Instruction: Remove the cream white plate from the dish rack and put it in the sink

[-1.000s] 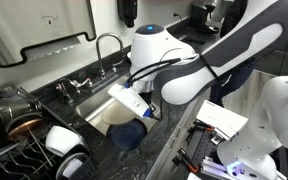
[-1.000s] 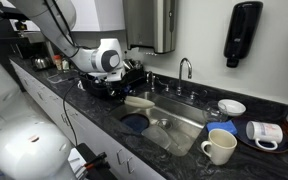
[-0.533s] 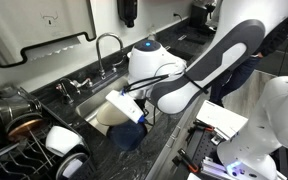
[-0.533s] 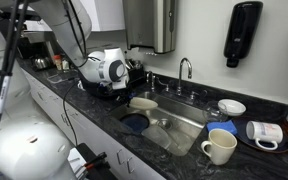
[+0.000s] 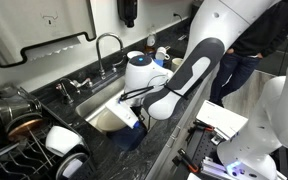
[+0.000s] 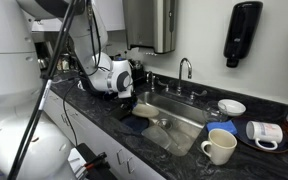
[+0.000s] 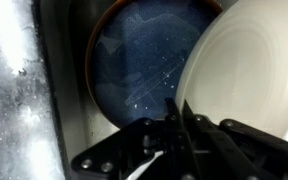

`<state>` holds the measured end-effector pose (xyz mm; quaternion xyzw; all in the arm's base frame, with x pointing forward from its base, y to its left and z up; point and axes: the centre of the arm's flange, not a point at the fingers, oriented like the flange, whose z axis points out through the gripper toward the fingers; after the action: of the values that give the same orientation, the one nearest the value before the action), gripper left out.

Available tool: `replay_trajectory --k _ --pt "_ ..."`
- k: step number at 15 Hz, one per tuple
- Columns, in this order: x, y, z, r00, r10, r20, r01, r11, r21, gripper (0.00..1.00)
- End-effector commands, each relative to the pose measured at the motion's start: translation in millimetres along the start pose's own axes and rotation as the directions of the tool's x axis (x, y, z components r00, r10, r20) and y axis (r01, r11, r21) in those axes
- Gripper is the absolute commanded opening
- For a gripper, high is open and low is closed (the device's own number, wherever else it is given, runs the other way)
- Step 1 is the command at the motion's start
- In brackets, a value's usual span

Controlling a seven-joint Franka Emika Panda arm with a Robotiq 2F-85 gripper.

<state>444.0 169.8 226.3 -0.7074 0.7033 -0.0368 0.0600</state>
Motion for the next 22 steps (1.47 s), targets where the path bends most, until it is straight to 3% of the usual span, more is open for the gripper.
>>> replay_trajectory --k 1,15,17,22 --pt "-3 -13 19 0.999 -0.018 0.036 0.018 1.000 -0.001 0.01" --pt "8 -13 32 0.993 -0.114 0.042 0.116 0.993 -0.033 0.01" --pt "8 -12 32 0.989 -0.142 0.047 0.144 0.989 -0.037 0.32" --pt "6 -9 31 0.979 -0.198 0.052 0.200 0.979 -0.038 0.64"
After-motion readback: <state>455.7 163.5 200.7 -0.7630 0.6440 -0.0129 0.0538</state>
